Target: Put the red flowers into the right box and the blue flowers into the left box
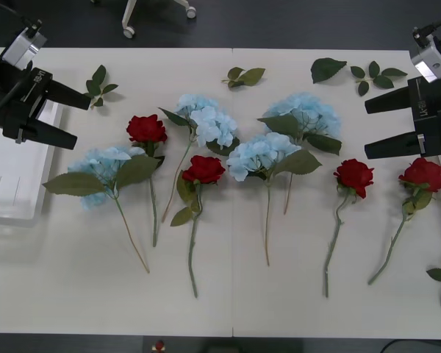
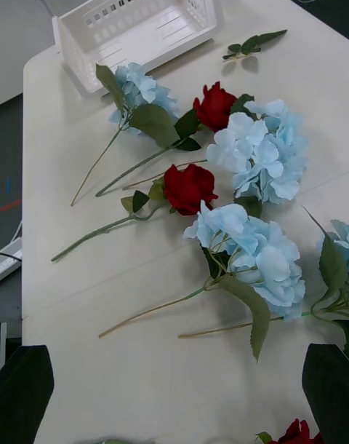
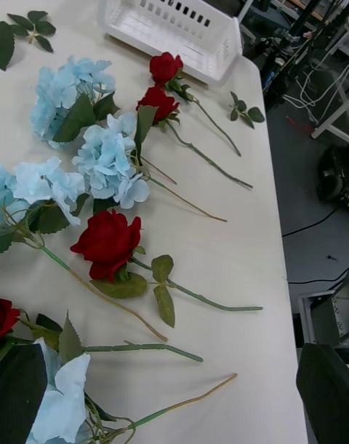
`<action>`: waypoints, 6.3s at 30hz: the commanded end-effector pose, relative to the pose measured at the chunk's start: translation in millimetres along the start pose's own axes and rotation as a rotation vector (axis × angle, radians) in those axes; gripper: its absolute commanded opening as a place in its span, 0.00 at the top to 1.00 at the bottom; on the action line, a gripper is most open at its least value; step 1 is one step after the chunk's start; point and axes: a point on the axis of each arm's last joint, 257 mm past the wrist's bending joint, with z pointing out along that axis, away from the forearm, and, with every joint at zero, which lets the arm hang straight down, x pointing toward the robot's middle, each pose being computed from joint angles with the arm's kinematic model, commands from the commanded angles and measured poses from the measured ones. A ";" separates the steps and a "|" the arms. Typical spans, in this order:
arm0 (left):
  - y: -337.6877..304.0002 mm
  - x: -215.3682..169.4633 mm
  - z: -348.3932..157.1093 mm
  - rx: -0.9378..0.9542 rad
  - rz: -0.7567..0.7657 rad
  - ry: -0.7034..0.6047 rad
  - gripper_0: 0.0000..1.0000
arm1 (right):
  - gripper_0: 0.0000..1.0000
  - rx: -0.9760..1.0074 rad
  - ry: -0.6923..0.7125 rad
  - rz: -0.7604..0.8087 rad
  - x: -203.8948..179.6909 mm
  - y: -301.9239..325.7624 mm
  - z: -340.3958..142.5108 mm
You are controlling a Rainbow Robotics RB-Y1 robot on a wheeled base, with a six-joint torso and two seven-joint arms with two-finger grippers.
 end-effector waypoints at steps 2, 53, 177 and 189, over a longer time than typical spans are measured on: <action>-3.1 -6.3 -7.4 -0.001 -0.022 -0.012 0.00 | 0.00 0.015 -0.002 -0.047 -7.5 -2.2 -7.3; -36.4 149.2 74.5 -0.855 -1.195 0.242 0.00 | 0.00 0.850 0.431 1.376 242.0 -12.4 -90.7; 161.9 177.2 -249.8 -1.190 -0.738 0.541 1.00 | 0.84 1.360 0.771 0.424 331.4 -242.6 -258.5; 172.9 248.6 -258.3 -1.302 -0.803 0.605 1.00 | 0.23 1.308 0.692 0.534 324.5 -240.8 -236.2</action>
